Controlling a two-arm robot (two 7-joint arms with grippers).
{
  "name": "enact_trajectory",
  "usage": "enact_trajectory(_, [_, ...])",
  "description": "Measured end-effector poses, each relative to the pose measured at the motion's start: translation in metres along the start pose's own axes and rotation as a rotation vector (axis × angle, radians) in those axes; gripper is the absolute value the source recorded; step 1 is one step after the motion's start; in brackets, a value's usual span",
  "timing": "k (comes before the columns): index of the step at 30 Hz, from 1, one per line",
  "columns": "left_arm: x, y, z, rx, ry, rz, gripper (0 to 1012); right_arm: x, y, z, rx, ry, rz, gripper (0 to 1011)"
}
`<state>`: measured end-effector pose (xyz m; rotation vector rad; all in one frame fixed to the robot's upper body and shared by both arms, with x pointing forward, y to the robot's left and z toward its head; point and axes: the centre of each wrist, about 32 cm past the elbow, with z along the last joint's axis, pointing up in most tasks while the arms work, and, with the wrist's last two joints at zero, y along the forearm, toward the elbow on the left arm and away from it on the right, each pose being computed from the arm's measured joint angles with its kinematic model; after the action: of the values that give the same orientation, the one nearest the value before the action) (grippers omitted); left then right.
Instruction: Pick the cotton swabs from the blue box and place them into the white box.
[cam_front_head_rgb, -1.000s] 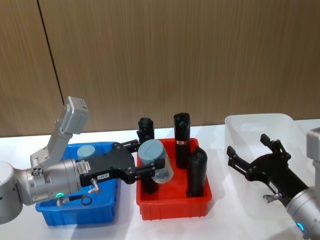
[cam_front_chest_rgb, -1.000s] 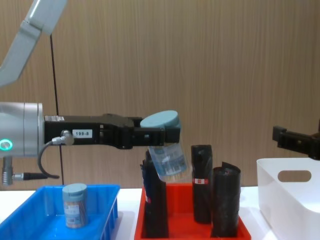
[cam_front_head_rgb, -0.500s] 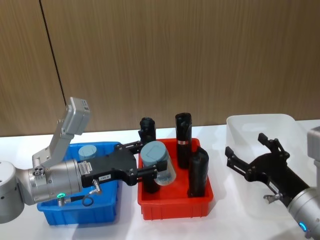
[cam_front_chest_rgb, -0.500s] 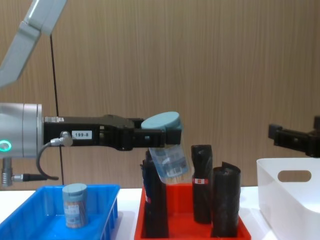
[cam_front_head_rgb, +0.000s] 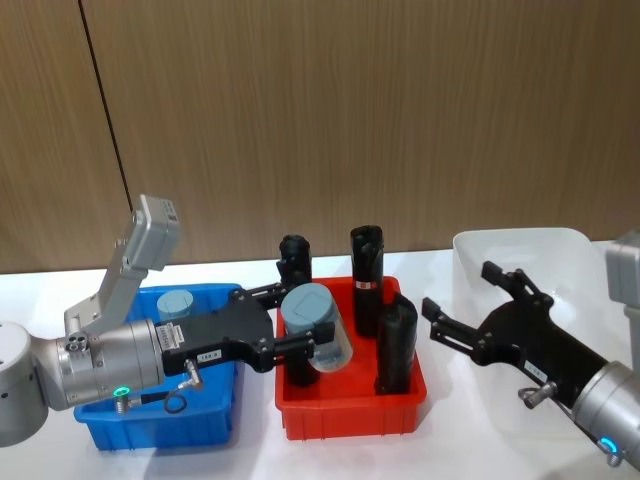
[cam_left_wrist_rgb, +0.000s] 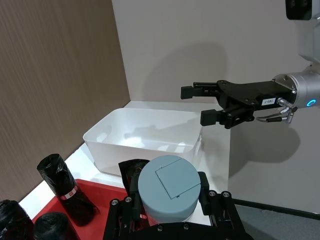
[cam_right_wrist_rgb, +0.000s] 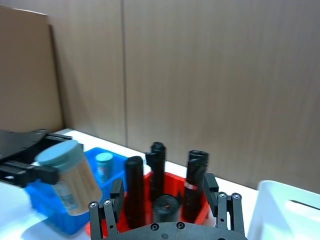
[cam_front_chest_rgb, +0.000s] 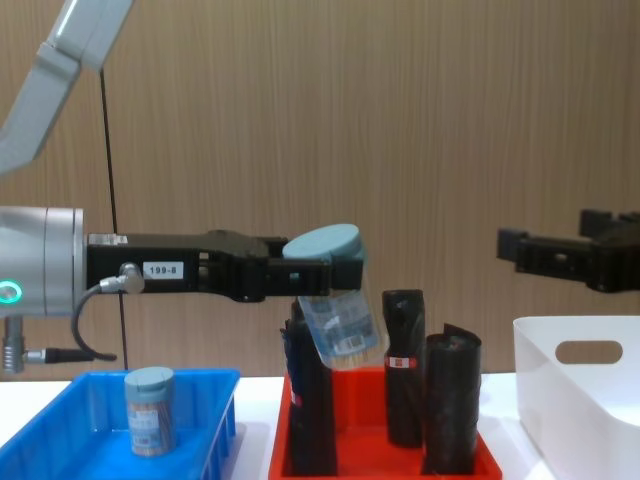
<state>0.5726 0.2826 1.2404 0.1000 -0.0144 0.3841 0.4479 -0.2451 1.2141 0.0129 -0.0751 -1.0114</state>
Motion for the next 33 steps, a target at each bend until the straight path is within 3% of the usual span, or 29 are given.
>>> enact_trajectory(14, [0.0000, 0.0000, 0.0000, 0.000, 0.000, -0.001, 660, 0.009, 0.012, 0.015, -0.045, 0.022, 0.218, 1002])
enact_trajectory(25, [0.0000, 0.0000, 0.0000, 0.000, 0.000, -0.002, 660, 0.008, 0.027, 0.014, -0.085, 0.024, 0.340, 1002])
enact_trajectory(33, [0.0000, 0.0000, 0.0000, 0.000, 0.000, -0.002, 659, 0.005, 0.037, 0.010, -0.107, 0.005, 0.387, 1002])
